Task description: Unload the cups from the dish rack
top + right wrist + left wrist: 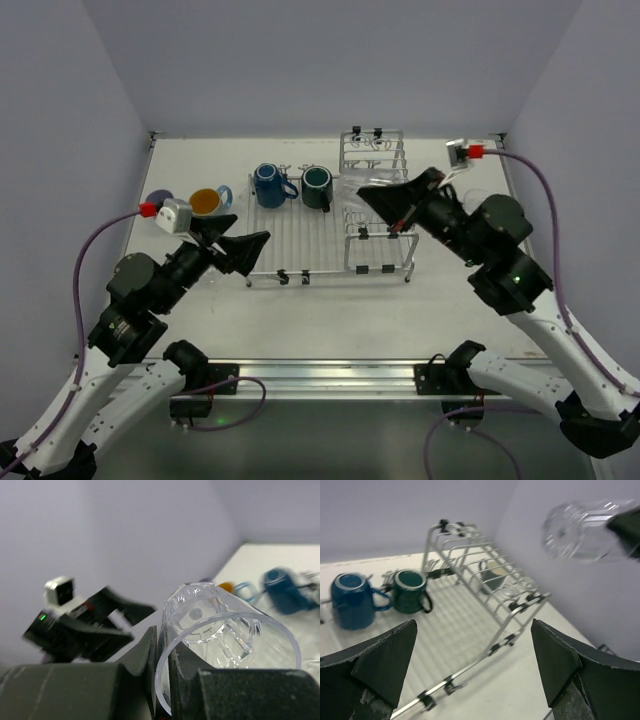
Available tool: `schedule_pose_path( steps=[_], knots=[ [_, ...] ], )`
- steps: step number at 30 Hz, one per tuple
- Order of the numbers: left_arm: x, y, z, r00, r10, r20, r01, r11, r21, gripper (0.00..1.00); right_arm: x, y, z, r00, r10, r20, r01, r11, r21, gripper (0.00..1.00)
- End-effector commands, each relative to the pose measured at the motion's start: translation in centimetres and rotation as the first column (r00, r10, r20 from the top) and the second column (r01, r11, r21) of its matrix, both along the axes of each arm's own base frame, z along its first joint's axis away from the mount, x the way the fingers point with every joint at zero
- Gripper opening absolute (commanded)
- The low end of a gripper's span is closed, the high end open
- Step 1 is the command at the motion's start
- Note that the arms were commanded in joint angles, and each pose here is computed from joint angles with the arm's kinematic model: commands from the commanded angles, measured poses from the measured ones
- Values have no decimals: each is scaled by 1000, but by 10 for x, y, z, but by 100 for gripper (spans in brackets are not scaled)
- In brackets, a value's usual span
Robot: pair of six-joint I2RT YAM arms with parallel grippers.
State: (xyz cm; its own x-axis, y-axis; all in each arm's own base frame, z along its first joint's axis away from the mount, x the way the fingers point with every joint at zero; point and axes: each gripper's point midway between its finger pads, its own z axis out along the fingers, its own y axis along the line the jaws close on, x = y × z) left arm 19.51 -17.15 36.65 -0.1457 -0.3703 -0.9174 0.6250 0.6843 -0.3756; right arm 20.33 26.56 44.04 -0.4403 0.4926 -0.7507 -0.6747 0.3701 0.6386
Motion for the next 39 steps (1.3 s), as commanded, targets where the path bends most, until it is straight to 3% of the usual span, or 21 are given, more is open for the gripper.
schedule_pose_path(
  steps=[1, 4, 7, 11, 17, 26, 35, 39],
  knots=[
    [15, 39, -55, 975, 208, -73, -183, 949, 258, 100, 33, -81, -23, 938, -345, 19, 339, 908, -246, 0],
    [19, 44, -78, 968, 239, -82, -202, 927, 317, 100, 70, -158, -56, 800, -600, -7, 546, 733, -406, 0],
    [21, 39, -87, 972, 219, -85, -179, 924, 337, 100, 90, -209, -75, 678, -735, 0, 638, 589, -497, 0],
    [19, 33, -98, 977, 184, -104, -136, 924, 358, 100, 121, -254, -97, 565, -825, -14, 658, 461, -596, 0],
    [10, 25, -98, 988, 115, -99, -75, 938, 337, 100, 170, -302, -134, 448, -891, -75, 568, 348, -746, 0],
    [0, 16, -92, 996, 37, -82, -10, 950, 312, 100, 222, -326, -209, 371, -911, -182, 365, 323, -873, 0],
    [-4, 15, -89, 997, 23, -70, -1, 953, 302, 100, 241, -343, -221, 336, -930, -147, 320, 260, -911, 0],
    [-5, 14, -89, 997, 17, -71, 5, 954, 300, 100, 242, -346, -240, 330, -929, -166, 276, 263, -924, 0]
  ],
)
